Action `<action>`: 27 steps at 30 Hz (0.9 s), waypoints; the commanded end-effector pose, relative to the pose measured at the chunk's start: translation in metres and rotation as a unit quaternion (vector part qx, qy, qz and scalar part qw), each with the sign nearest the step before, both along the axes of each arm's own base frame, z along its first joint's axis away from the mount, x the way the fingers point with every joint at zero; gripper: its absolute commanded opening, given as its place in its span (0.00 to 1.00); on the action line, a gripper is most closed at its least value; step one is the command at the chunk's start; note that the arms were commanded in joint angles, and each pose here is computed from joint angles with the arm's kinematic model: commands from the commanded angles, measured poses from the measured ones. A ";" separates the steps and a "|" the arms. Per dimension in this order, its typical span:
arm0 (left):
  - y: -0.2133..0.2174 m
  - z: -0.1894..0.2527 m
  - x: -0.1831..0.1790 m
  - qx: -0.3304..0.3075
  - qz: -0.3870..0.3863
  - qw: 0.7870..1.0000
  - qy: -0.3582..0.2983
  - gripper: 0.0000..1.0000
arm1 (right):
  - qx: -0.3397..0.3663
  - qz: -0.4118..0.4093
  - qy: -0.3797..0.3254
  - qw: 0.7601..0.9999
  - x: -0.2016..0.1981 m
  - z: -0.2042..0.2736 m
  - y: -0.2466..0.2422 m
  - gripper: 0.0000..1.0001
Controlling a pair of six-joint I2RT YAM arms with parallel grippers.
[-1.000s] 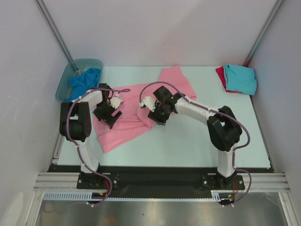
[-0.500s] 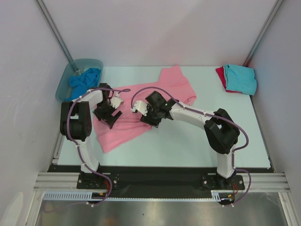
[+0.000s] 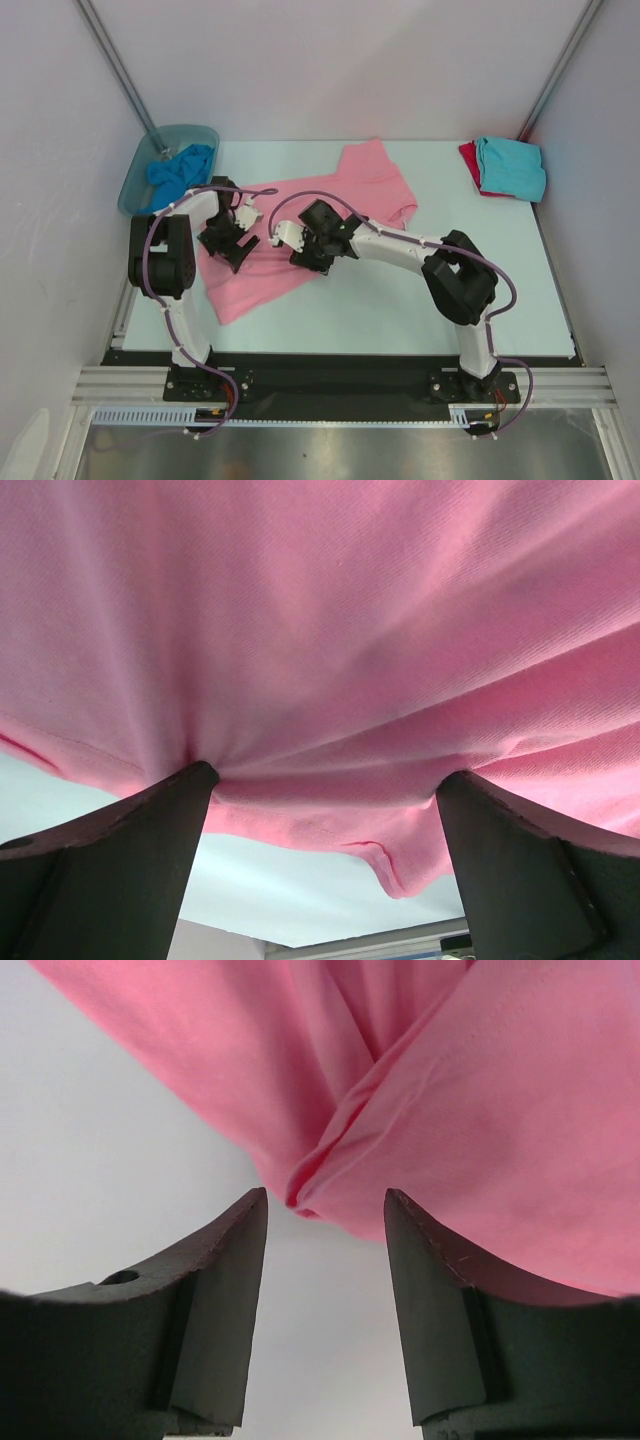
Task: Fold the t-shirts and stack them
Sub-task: Flatten the tshirt out
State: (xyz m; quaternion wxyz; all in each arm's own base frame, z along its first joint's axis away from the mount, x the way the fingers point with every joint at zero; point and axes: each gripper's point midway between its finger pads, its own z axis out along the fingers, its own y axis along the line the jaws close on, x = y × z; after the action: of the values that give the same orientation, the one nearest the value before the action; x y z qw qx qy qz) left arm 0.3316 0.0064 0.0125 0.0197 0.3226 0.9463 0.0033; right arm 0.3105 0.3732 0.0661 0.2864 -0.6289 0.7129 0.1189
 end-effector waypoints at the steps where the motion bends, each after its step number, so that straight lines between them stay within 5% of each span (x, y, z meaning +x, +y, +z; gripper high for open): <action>1: 0.018 -0.011 0.031 0.038 -0.015 0.998 -0.048 1.00 | 0.021 0.013 -0.013 1.000 0.005 0.011 0.020 0.54; 17: 0.016 -0.009 0.031 0.034 -0.020 0.998 -0.053 1.00 | -0.003 0.020 -0.002 1.000 0.000 -0.007 0.021 0.28; 22: 0.017 -0.010 0.031 0.033 -0.020 0.998 -0.054 1.00 | -0.009 0.016 -0.015 1.000 0.006 -0.004 0.020 0.00; 27: 0.016 -0.010 0.032 0.030 -0.019 0.998 -0.055 1.00 | -0.014 0.014 -0.050 0.999 0.018 0.010 0.019 0.00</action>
State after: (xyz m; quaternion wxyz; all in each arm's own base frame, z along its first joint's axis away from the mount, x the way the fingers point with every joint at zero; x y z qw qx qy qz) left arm 0.3319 0.0064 0.0125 0.0202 0.3254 0.9453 0.0031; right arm 0.3127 0.3829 0.0504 0.2738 -0.6463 0.7049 0.1022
